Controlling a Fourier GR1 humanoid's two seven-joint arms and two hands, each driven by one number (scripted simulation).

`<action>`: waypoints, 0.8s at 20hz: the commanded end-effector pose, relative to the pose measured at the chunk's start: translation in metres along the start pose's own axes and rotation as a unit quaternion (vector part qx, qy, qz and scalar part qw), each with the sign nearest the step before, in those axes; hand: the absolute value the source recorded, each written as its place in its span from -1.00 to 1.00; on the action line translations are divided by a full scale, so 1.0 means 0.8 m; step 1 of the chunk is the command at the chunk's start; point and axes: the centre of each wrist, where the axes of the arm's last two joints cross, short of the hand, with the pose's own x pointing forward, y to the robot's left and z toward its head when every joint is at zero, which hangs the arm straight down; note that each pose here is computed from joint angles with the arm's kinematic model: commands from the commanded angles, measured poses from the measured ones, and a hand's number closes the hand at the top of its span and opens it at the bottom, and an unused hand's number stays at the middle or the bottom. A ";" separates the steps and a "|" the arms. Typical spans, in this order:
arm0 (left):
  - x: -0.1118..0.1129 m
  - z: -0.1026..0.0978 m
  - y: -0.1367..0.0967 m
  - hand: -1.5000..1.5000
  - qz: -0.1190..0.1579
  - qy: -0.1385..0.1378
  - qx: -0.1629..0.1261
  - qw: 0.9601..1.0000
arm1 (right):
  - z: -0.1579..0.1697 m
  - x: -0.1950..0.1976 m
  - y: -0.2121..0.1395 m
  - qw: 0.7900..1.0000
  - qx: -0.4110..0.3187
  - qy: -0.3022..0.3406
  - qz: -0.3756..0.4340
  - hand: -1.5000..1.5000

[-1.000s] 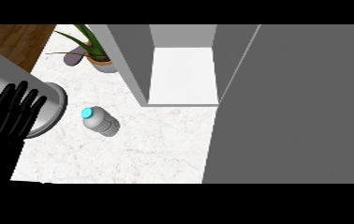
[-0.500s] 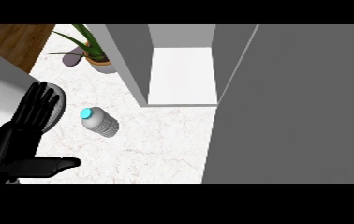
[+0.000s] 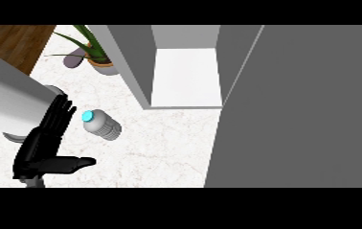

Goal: Pick up the bottled water, place it into the cabinet and close the cabinet

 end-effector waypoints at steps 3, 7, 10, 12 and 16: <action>-0.044 0.008 0.025 -1.00 0.006 0.019 0.004 1.000 | -0.004 0.031 0.001 0.998 -0.027 -0.023 0.043 -1.00; -0.075 -0.016 0.025 -1.00 0.005 0.021 -0.008 1.000 | 0.018 0.033 -0.002 0.998 -0.016 -0.025 0.049 -1.00; -0.103 -0.018 0.020 -1.00 0.015 0.019 0.004 1.000 | 0.016 0.028 -0.015 0.998 -0.019 -0.020 0.055 -1.00; -0.113 -0.022 0.025 -1.00 0.019 0.015 0.003 1.000 | 0.006 0.023 -0.019 0.998 -0.025 -0.026 0.051 -1.00; -0.130 -0.033 -0.003 -1.00 0.029 0.010 -0.001 1.000 | 0.017 0.031 -0.006 0.998 -0.025 -0.022 0.048 -1.00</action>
